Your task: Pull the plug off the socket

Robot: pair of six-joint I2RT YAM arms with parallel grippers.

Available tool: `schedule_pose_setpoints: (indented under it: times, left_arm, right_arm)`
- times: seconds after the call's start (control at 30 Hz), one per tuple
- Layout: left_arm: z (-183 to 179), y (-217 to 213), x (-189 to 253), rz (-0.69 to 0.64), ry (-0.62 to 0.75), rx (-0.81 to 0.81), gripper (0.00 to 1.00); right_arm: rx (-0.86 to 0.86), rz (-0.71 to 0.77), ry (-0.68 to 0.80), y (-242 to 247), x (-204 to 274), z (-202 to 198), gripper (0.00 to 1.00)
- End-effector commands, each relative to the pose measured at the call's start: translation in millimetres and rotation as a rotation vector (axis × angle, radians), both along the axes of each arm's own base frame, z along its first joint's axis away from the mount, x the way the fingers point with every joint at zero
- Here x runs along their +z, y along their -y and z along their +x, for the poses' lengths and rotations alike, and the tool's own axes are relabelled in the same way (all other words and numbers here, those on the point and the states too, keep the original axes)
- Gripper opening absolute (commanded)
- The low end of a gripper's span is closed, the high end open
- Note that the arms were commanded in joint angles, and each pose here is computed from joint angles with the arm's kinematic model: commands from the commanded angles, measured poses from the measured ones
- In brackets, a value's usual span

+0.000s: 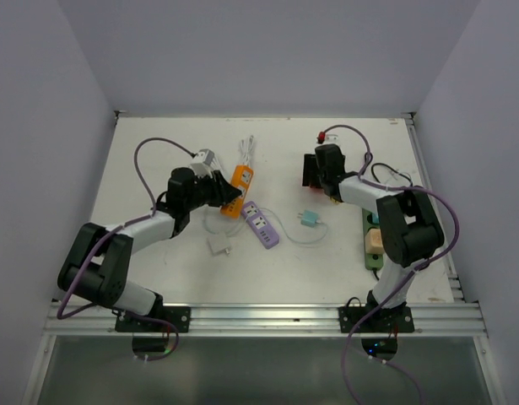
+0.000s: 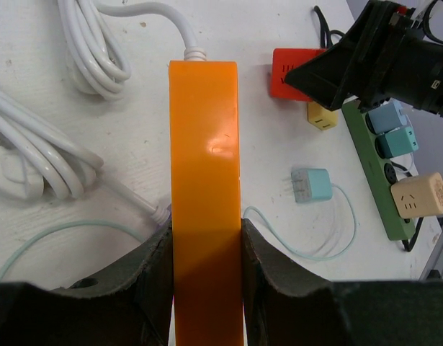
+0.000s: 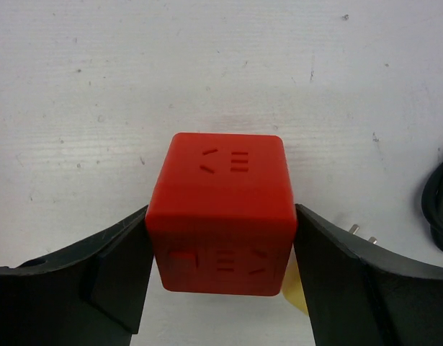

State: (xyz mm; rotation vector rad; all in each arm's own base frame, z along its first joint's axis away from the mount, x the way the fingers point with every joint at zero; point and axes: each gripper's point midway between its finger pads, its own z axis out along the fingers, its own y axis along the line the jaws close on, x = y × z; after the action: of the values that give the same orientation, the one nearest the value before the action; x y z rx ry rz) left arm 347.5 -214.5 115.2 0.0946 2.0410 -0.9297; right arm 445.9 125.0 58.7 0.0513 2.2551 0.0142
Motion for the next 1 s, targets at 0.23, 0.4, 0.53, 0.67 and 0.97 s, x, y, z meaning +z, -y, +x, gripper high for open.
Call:
schedule_pose_setpoints:
  times: [0.23, 0.4, 0.53, 0.67, 0.97]
  left_arm:
    - [30.6, 16.9, 36.2, -0.081, 0.070, -0.024, 0.00]
    - [42.8, 25.7, 37.4, -0.116, 0.043, -0.031, 0.00]
    - [64.8, 37.9, 37.5, -0.154, 0.014, -0.037, 0.00]
    - [89.7, 51.0, 33.5, -0.168, -0.007, -0.040, 0.00]
    - [128.8, 86.9, -0.2, -0.185, -0.046, -0.082, 0.00]
  right_arm:
    - [-0.028, 0.064, 0.052, 2.5, 34.1, -11.9, 0.99]
    - [-0.021, 0.085, 0.085, 2.5, 69.1, -16.8, 0.99]
    - [0.002, 0.145, 0.178, -1.0, 132.5, -22.3, 0.99]
    - [0.041, 0.201, 0.235, -6.0, 167.9, -33.7, 0.99]
    - [0.041, 0.236, 0.251, 6.5, 177.0, -75.7, 0.99]
